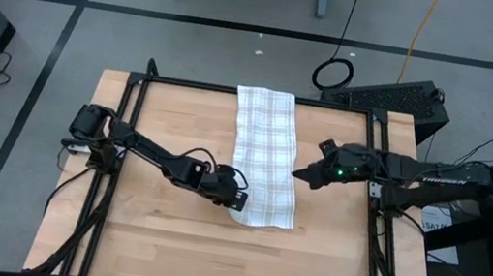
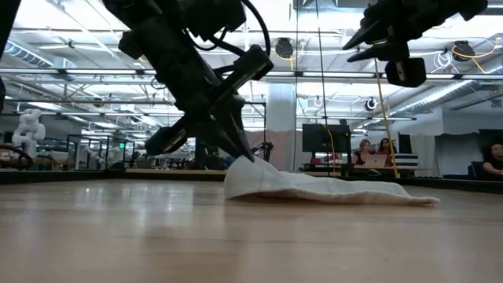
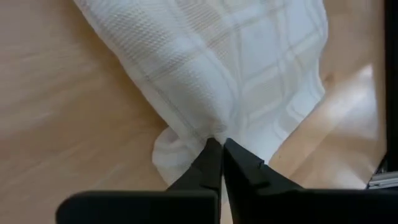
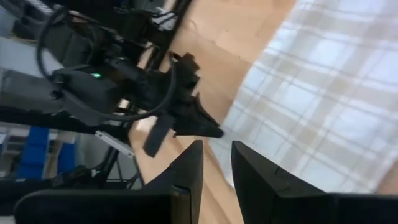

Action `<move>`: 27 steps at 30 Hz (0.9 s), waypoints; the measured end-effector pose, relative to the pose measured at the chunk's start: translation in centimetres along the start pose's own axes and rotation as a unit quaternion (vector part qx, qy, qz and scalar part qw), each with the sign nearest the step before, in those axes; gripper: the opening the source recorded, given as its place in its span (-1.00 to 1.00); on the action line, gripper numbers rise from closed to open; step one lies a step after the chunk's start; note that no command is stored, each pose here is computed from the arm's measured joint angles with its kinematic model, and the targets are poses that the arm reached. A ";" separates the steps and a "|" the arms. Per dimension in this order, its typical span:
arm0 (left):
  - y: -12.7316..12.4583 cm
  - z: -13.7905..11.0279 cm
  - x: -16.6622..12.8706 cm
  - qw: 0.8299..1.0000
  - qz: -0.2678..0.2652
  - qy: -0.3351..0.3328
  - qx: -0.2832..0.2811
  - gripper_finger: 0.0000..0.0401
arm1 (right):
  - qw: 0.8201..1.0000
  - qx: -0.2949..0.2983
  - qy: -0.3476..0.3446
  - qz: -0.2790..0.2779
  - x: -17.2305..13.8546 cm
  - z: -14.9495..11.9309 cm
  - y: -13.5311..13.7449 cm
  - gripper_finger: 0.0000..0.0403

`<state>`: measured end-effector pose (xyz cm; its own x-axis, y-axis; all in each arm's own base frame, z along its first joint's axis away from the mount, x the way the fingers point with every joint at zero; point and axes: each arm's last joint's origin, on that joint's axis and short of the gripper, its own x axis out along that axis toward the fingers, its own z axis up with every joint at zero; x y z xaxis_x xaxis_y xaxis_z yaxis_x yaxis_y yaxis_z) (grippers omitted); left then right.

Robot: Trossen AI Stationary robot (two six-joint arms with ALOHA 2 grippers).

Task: Roll towel into tight, uniform cylinder
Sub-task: Roll the white towel

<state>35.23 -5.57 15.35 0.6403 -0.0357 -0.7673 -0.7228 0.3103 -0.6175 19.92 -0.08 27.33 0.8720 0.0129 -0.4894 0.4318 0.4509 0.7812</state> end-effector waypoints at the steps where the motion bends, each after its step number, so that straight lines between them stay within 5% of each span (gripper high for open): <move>1: 0.0 0.1 0.0 1.000 0.001 0.002 -0.001 -0.95 | 1.000 0.008 0.000 -0.013 0.0 -0.2 -0.2 -0.63; 9: -1.9 0.3 -3.0 0.997 -0.071 0.032 0.000 -0.98 | 0.981 0.096 0.046 -0.163 -0.2 -2.3 -2.4 -0.63; 15: -2.7 0.8 -7.3 0.995 -0.097 0.021 0.011 -0.99 | 0.967 0.052 0.074 -0.238 1.8 -3.7 -3.3 -0.63; 23: -1.3 1.6 -8.3 0.998 -0.037 0.038 0.022 -1.00 | 0.978 0.009 0.088 -0.189 8.0 -6.0 -2.6 -0.63; 27: -1.0 1.6 -8.3 0.998 -0.022 0.050 0.028 -1.00 | 0.968 0.036 0.112 -0.223 10.2 -8.5 -3.6 -0.63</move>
<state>31.06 -4.05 22.61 0.6399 -0.1446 -0.7547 -0.6768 0.3591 -0.6427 25.32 6.05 16.22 0.5263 0.0275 -0.8499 0.7764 0.3920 0.4935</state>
